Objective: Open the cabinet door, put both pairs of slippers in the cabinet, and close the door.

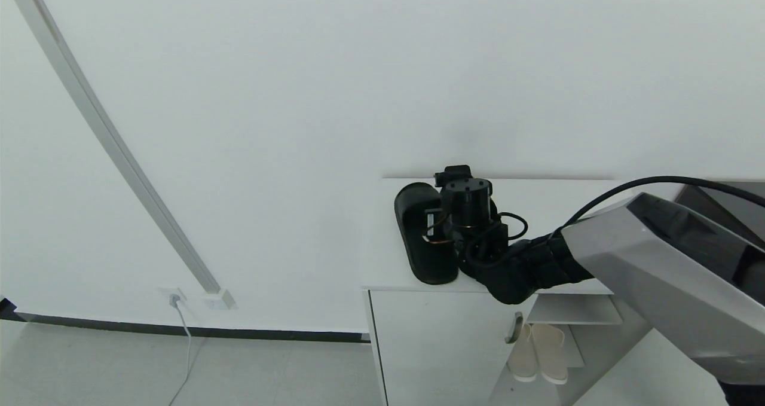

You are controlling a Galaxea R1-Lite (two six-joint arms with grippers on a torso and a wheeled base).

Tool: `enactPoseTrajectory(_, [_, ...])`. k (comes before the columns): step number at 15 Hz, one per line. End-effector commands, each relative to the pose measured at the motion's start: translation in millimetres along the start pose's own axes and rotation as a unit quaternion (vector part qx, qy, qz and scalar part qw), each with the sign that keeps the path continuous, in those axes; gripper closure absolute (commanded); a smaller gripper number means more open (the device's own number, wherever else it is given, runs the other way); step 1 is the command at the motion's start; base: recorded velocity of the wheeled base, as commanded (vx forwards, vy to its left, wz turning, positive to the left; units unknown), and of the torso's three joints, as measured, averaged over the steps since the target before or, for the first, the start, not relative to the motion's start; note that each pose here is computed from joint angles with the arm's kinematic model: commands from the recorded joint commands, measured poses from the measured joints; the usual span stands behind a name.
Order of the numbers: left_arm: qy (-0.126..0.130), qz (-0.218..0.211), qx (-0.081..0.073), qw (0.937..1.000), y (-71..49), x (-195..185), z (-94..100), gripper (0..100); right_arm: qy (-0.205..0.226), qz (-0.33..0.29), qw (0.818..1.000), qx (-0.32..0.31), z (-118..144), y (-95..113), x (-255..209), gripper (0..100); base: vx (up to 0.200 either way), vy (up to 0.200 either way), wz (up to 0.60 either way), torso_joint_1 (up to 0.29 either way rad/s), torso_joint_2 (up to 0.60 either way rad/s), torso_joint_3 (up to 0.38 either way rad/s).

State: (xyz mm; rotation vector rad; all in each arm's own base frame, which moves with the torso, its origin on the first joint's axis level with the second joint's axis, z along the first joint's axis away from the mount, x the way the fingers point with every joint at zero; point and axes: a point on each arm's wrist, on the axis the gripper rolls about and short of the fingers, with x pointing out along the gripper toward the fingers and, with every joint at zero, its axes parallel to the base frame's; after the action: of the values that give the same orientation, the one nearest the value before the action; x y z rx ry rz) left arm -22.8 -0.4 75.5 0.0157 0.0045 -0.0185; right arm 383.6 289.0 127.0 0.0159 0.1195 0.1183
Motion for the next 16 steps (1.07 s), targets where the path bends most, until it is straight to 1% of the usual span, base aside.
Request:
enactPoseTrajectory(1, [0.000,0.000,0.000,1.0000,0.0,0.0,0.0,100,-0.015,0.028,0.999,0.007,23.7,-13.7,-38.5,100,0.000,0.000,0.00,0.000,0.00,0.000])
enactPoseTrajectory(2, [0.000,0.000,0.000,1.0000,0.0,0.0,0.0,100,-0.016,0.032,0.999,0.007,25.5,-16.5,-43.4,100,0.000,0.000,0.00,0.000,0.00,0.000])
enactPoseTrajectory(3, [0.000,0.000,0.000,1.0000,0.0,0.0,0.0,100,-0.010,0.059,0.998,0.005,30.1,-30.4,-72.9,100,0.000,0.000,0.00,0.000,0.00,0.000])
enactPoseTrajectory(6, [0.000,0.000,0.000,1.0000,0.0,0.0,0.0,100,0.004,0.110,0.994,0.001,33.1,-60.5,-123.7,100,0.000,0.000,0.00,0.000,0.00,0.000])
enactPoseTrajectory(9, [0.000,0.000,0.001,1.0000,0.0,0.0,0.0,100,-0.001,0.144,0.990,0.003,43.7,-82.2,-161.5,100,0.000,0.000,0.00,0.000,0.00,0.000])
enactPoseTrajectory(11, [0.000,0.000,0.000,1.0000,0.0,0.0,0.0,100,-0.009,0.169,0.986,0.006,51.5,-90.2,-178.9,100,0.000,0.000,0.00,0.000,0.00,0.000])
enactPoseTrajectory(12, [0.000,0.000,0.000,1.0000,0.0,0.0,0.0,100,0.000,0.177,0.984,0.002,51.3,-91.8,-185.0,100,0.000,0.000,0.00,0.000,0.00,0.000])
enactPoseTrajectory(13, [0.000,0.000,0.000,1.0000,0.0,0.0,0.0,100,0.010,0.181,0.984,-0.003,49.3,-91.5,-188.3,100,0.000,0.000,0.00,0.000,0.00,0.000])
enactPoseTrajectory(16, [0.000,0.000,0.000,1.0000,0.0,0.0,0.0,100,0.018,0.182,0.983,-0.007,44.9,-89.2,-186.4,100,0.000,0.000,0.00,0.000,0.00,0.000])
